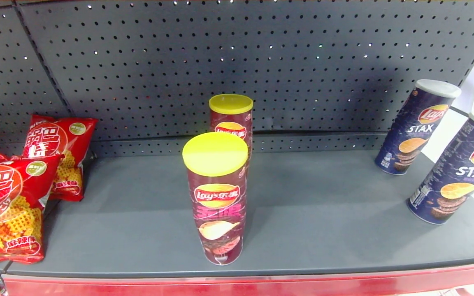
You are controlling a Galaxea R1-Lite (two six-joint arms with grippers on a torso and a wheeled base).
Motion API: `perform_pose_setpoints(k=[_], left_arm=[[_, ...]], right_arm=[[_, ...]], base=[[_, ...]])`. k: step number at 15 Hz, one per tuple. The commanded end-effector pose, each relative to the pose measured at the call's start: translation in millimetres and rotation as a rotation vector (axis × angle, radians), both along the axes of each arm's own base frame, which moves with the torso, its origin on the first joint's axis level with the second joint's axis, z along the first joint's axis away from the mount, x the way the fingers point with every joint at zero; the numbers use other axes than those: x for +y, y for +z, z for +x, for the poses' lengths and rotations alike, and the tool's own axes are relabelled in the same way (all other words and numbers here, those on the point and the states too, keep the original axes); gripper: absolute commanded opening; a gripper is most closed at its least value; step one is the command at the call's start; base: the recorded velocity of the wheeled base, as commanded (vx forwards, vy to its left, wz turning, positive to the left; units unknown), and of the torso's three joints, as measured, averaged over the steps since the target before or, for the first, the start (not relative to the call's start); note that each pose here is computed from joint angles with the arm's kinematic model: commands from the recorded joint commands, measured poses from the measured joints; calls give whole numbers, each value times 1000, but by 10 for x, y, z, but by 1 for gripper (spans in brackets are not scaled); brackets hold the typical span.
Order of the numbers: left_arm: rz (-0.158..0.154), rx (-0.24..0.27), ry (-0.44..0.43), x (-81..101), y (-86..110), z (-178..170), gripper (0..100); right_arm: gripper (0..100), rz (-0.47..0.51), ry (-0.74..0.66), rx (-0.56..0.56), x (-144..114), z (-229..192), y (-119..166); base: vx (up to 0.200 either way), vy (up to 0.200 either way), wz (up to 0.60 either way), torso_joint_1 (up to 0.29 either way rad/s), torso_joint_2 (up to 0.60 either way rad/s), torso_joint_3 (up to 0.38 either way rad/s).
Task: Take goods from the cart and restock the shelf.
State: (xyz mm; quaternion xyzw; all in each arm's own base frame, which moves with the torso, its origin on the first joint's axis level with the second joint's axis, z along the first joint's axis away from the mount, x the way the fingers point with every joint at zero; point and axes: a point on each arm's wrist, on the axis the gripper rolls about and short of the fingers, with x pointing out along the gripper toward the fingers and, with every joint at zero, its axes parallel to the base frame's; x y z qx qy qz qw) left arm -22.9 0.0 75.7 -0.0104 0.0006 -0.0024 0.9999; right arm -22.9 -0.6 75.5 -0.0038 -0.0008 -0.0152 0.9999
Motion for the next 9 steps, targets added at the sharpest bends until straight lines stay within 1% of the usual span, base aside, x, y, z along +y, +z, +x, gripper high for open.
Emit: perform_pose_setpoints(k=[1,9], left_arm=[[-1,2,0,0,0,1,100],[-1,2,-1,0,0,1,100]], right_arm=[[100,0,0,3,0,2,0],[100,2,-9,3,-2,2,0]], base=[[0,0,0,0,0,0],[0,0,0,0,0,0]])
